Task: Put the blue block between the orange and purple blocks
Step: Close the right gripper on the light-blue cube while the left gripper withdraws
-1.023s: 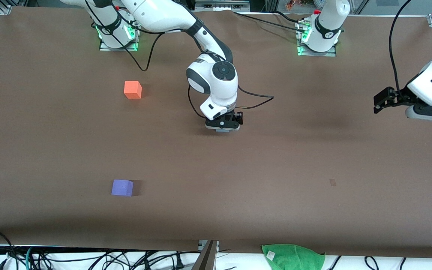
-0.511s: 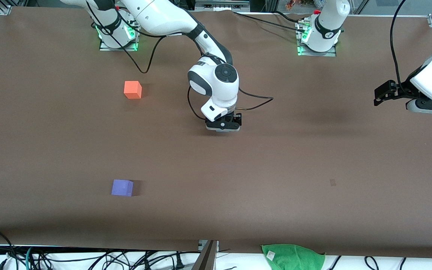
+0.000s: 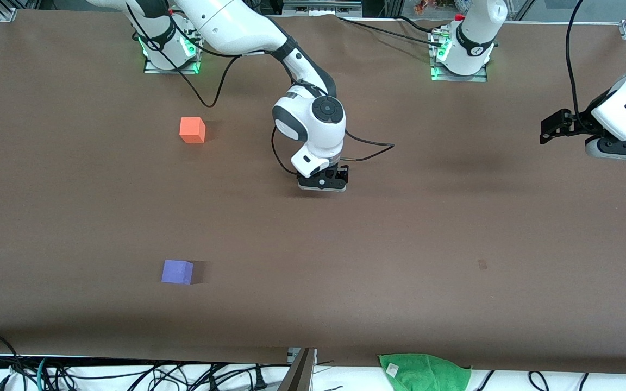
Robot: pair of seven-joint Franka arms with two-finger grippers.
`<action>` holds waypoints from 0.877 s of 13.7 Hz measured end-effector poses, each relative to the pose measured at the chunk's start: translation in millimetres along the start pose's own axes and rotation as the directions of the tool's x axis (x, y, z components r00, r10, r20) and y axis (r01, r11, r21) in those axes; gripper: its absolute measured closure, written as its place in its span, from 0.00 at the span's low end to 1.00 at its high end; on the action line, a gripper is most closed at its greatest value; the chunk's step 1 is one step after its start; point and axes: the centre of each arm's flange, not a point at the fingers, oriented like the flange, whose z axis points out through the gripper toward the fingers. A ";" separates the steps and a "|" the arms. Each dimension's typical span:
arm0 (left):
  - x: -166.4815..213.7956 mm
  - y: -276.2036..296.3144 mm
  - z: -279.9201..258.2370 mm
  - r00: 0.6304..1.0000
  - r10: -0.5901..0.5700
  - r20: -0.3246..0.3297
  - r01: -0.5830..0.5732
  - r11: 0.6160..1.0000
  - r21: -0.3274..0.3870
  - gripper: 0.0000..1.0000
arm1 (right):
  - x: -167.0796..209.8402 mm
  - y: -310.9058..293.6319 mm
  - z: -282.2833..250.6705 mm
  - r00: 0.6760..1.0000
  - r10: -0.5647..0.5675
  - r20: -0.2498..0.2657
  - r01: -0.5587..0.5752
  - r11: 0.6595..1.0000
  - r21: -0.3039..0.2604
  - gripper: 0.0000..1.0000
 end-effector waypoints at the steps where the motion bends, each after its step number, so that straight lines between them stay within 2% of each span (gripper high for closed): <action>1: -0.7 0.1 -0.4 1.000 -0.001 0.002 0.001 1.000 -0.003 0.00 | -0.1 -0.3 0.4 1.000 0.000 -0.001 0.000 1.000 0.003 0.13; 3: -2.4 -0.7 -2.4 1.000 -0.003 0.001 0.003 1.000 -0.004 0.00 | 0.5 -0.5 -0.1 1.000 0.000 -0.003 0.000 1.000 0.005 0.37; 4: -3.1 -1.1 -3.2 1.000 -0.003 0.000 0.003 1.000 -0.004 0.00 | 1.0 -0.9 -0.9 1.000 0.000 -0.005 0.000 1.000 0.006 0.42; 8: -6.5 -3.7 -8.2 1.000 -0.008 -0.006 0.008 1.000 -0.004 0.00 | 12.2 3.8 -7.7 1.000 0.013 -0.014 -0.013 1.000 0.002 0.42; 10: -8.4 -3.7 -11.7 1.000 -0.009 -0.012 0.009 1.000 -0.004 0.00 | 33.6 19.5 -25.8 1.000 0.010 -0.004 -0.011 0.999 -0.038 0.42; 12: -8.7 -3.8 -12.1 1.000 -0.009 -0.013 0.009 1.000 -0.004 0.00 | 64.5 48.0 -55.9 0.999 -0.014 0.035 0.017 0.997 -0.070 0.42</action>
